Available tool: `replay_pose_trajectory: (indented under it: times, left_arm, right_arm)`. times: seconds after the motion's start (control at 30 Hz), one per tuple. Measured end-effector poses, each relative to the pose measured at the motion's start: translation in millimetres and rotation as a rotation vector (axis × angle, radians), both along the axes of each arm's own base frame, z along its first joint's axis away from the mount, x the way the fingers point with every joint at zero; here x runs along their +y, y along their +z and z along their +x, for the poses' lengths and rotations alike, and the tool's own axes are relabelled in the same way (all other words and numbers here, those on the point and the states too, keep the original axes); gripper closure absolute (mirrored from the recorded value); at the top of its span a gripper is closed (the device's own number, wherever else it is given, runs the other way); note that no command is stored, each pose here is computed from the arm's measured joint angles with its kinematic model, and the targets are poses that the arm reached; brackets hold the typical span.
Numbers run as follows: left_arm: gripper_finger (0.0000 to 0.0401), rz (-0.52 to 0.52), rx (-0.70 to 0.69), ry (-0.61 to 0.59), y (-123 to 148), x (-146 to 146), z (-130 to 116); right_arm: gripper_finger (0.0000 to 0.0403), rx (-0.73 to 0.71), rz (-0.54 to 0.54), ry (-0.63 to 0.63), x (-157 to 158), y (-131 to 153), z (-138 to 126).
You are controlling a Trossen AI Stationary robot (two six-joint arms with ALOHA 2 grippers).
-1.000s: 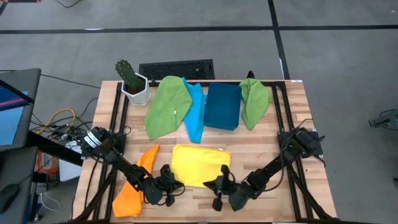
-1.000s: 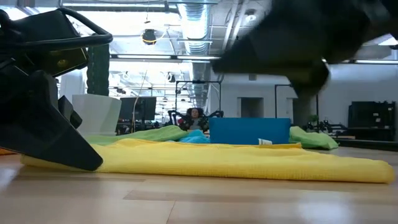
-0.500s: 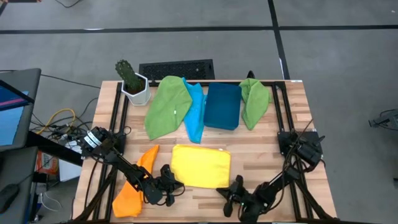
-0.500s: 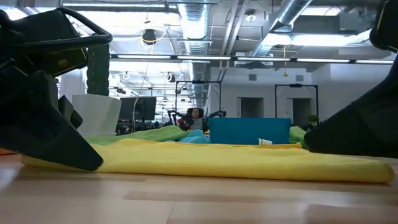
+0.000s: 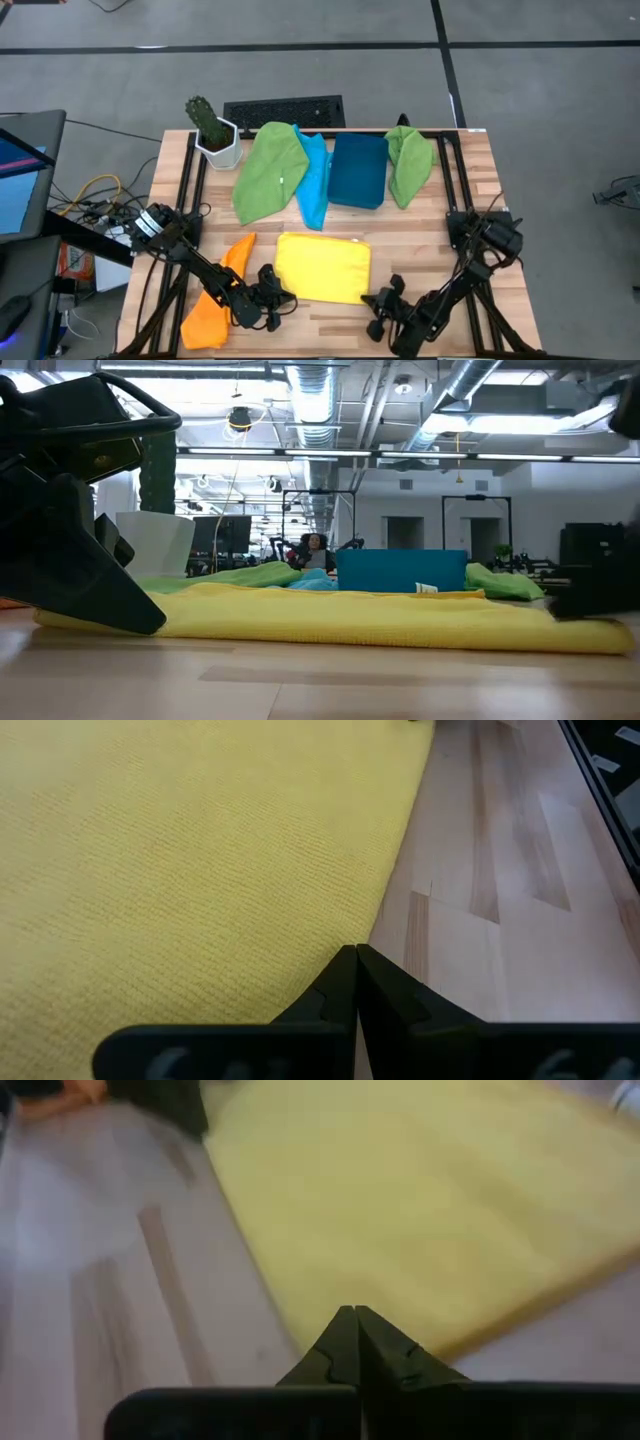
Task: Fold microfiber towels
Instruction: Fold the yellow towel
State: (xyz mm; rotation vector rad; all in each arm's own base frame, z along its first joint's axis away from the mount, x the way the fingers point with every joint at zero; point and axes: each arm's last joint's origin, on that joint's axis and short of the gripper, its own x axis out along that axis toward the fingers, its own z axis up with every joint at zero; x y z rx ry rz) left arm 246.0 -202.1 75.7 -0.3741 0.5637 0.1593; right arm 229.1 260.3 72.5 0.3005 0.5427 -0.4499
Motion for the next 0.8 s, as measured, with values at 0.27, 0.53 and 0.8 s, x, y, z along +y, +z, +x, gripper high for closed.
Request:
replay_pose_trajectory:
  times: [0.27,0.53,0.8]
  left_arm:
    - [0.0401,-0.002,-0.003,-0.002,1,0,0]
    - [0.0401,-0.004,0.009,-0.036,20,3,-3]
    - [0.0401,-0.032,-0.081,-0.074,62,8,-2]
  right_arm:
    - [0.0390,-0.021,0.027,-0.033,6,-22,-8]
    - [0.0377,0.022,0.053,-0.029,3,-2,-12]
    - [0.0371,-0.028,-0.016,0.071,3,47,-12]
